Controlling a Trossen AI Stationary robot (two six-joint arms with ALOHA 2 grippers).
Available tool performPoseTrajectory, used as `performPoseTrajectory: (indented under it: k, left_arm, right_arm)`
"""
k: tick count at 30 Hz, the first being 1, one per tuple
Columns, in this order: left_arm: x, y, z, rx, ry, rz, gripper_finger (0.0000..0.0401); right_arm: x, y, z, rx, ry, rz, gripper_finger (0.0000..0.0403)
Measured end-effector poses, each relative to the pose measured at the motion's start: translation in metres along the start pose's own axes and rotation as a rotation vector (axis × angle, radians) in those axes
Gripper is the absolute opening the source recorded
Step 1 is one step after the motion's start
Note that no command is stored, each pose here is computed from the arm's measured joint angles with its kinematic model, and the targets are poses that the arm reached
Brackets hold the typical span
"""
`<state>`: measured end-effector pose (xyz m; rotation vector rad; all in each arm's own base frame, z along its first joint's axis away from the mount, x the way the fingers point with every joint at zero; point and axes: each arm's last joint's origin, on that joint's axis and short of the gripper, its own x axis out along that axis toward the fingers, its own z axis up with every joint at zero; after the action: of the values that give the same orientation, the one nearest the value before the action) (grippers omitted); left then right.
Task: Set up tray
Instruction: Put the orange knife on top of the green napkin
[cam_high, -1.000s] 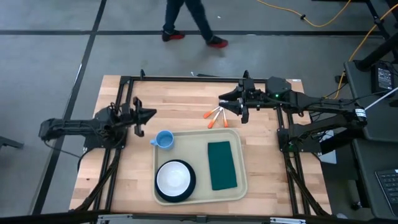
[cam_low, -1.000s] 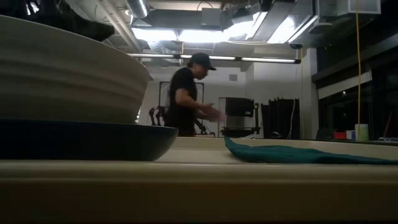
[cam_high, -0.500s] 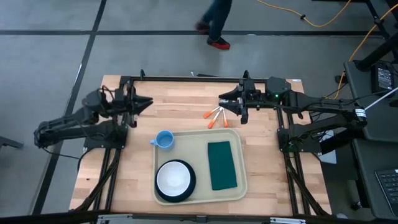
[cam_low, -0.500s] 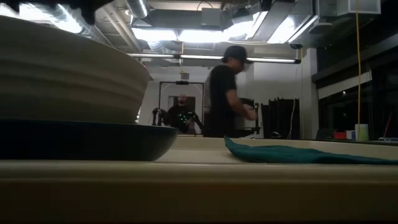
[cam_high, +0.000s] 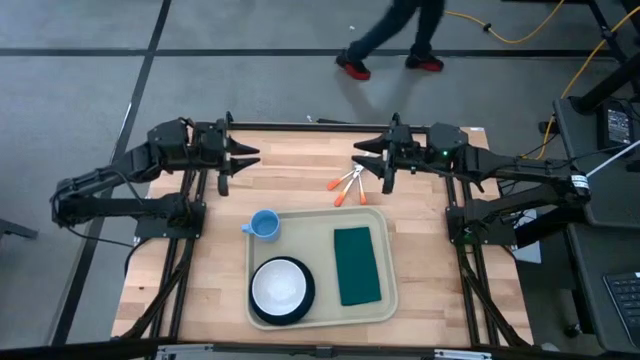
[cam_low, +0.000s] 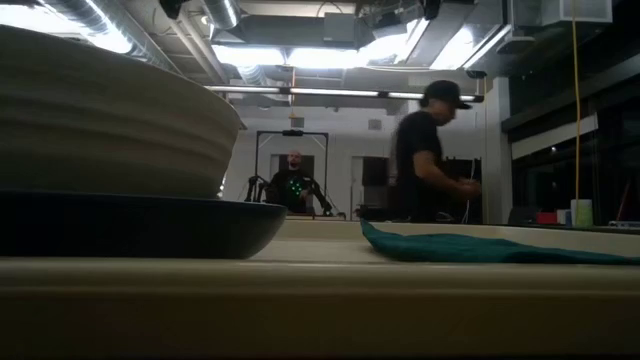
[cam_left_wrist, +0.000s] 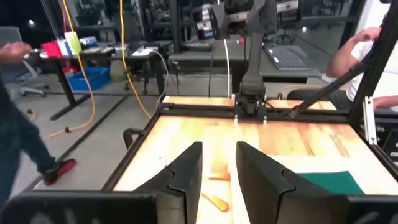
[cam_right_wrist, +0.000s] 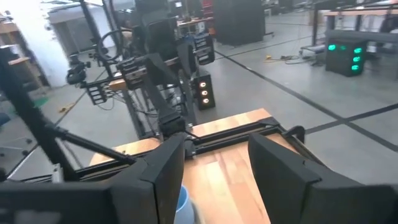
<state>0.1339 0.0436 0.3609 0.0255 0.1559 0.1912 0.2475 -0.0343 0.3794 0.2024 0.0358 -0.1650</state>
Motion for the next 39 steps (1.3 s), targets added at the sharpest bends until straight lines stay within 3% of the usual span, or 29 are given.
performPoseTrajectory:
  k: [15,30,33,39]
  left_arm:
    - [0.003,0.001,0.002,-0.022,-0.013,0.0,0.0097]
    - [0.001,0.005,0.002,-0.06,-0.01,0.023,0.0098]
    - [-0.001,0.004,0.007,-0.065,-0.013,0.021,0.0098]
    - [-0.003,0.004,0.009,-0.066,0.002,0.031,0.0098]
  right_arm:
    - [0.0,-0.003,0.001,0.0,-0.018,-0.091,0.0187]
    - [-0.006,-0.002,0.026,-0.035,-0.082,-0.111,0.0263]
    - [-0.009,-0.002,0.026,-0.05,0.008,-0.125,0.0261]
    - [-0.009,-0.01,0.008,-0.044,0.321,-0.228,0.025]
